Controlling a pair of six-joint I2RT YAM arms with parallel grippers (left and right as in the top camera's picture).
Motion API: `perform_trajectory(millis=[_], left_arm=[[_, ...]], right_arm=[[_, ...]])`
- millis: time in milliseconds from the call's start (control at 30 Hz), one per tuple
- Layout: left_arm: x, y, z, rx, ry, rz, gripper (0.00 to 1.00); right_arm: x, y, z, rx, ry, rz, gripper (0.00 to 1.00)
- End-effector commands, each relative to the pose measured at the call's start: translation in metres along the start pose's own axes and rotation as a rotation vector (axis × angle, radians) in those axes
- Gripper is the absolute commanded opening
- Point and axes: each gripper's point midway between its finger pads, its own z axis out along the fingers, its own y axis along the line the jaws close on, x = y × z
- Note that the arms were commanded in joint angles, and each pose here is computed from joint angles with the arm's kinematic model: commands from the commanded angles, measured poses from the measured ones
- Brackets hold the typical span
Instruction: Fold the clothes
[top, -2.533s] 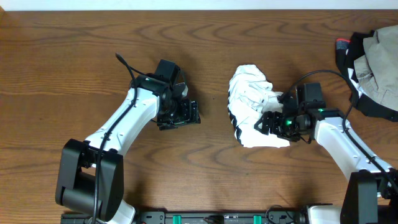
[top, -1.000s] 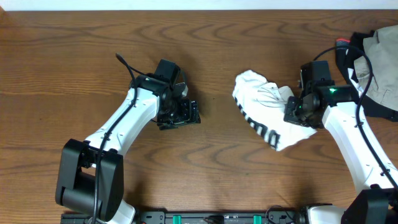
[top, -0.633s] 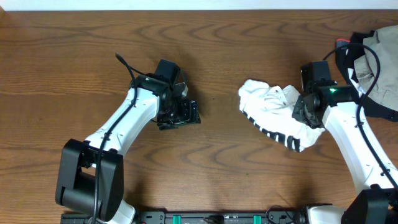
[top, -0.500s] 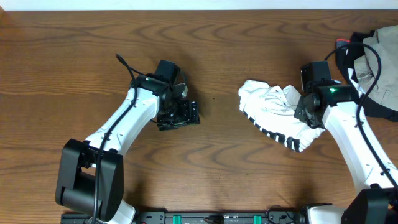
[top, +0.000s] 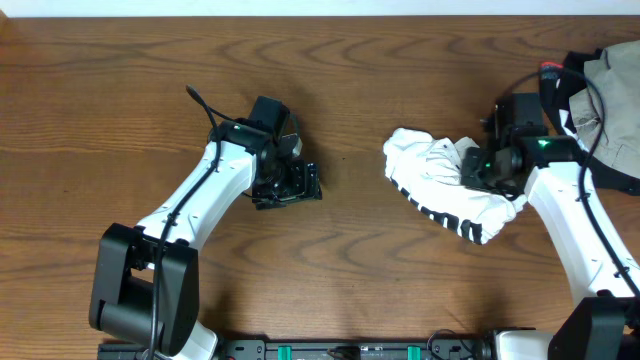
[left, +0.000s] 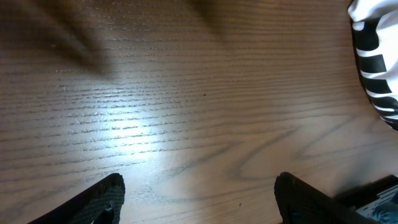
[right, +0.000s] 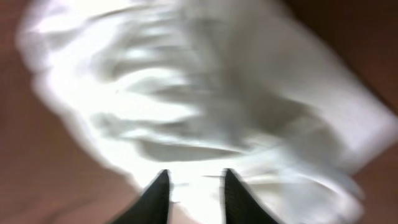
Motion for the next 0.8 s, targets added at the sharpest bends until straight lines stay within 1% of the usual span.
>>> perform_trajectory(millis=[0, 33, 67, 100, 167, 200, 267, 367, 533, 667, 767], left_arm=[[-0.001, 0.003, -0.001, -0.010, -0.009, 0.020, 0.79], [-0.002, 0.003, -0.001, -0.010, -0.010, 0.021, 0.79], [-0.002, 0.003, -0.001, -0.009, -0.010, 0.021, 0.79], [-0.002, 0.003, -0.001, -0.009, -0.010, 0.021, 0.79], [-0.002, 0.003, -0.001, -0.010, -0.009, 0.021, 0.79], [-0.002, 0.003, -0.001, -0.009, -0.010, 0.021, 0.80], [-0.002, 0.003, -0.001, -0.009, -0.010, 0.021, 0.79], [-0.001, 0.003, -0.001, -0.010, -0.009, 0.021, 0.79], [0.001, 0.004, -0.001, -0.014, 0.000, 0.017, 0.79], [0.001, 0.004, -0.001, -0.013, -0.001, 0.017, 0.79], [0.000, 0.004, -0.001, -0.012, -0.004, 0.019, 0.79]], right_arm=[[0.006, 0.035, -0.001, -0.186, 0.021, -0.166, 0.32], [0.005, 0.028, 0.001, -0.150, 0.019, -0.165, 0.34], [0.003, 0.020, 0.005, -0.104, 0.019, -0.163, 0.40], [0.001, 0.012, 0.008, -0.057, 0.017, -0.156, 0.43], [-0.005, -0.003, 0.014, 0.026, 0.006, -0.133, 0.48], [-0.007, -0.007, 0.017, 0.040, 0.001, -0.128, 0.52], [-0.011, -0.012, 0.022, 0.044, 0.001, -0.112, 0.54], [-0.012, -0.025, 0.030, 0.063, 0.019, -0.079, 0.53], [-0.012, -0.059, 0.034, 0.122, 0.033, 0.061, 0.49], [-0.009, -0.074, 0.033, 0.133, 0.052, 0.085, 0.43], [-0.004, -0.081, 0.041, 0.140, 0.085, 0.105, 0.40]])
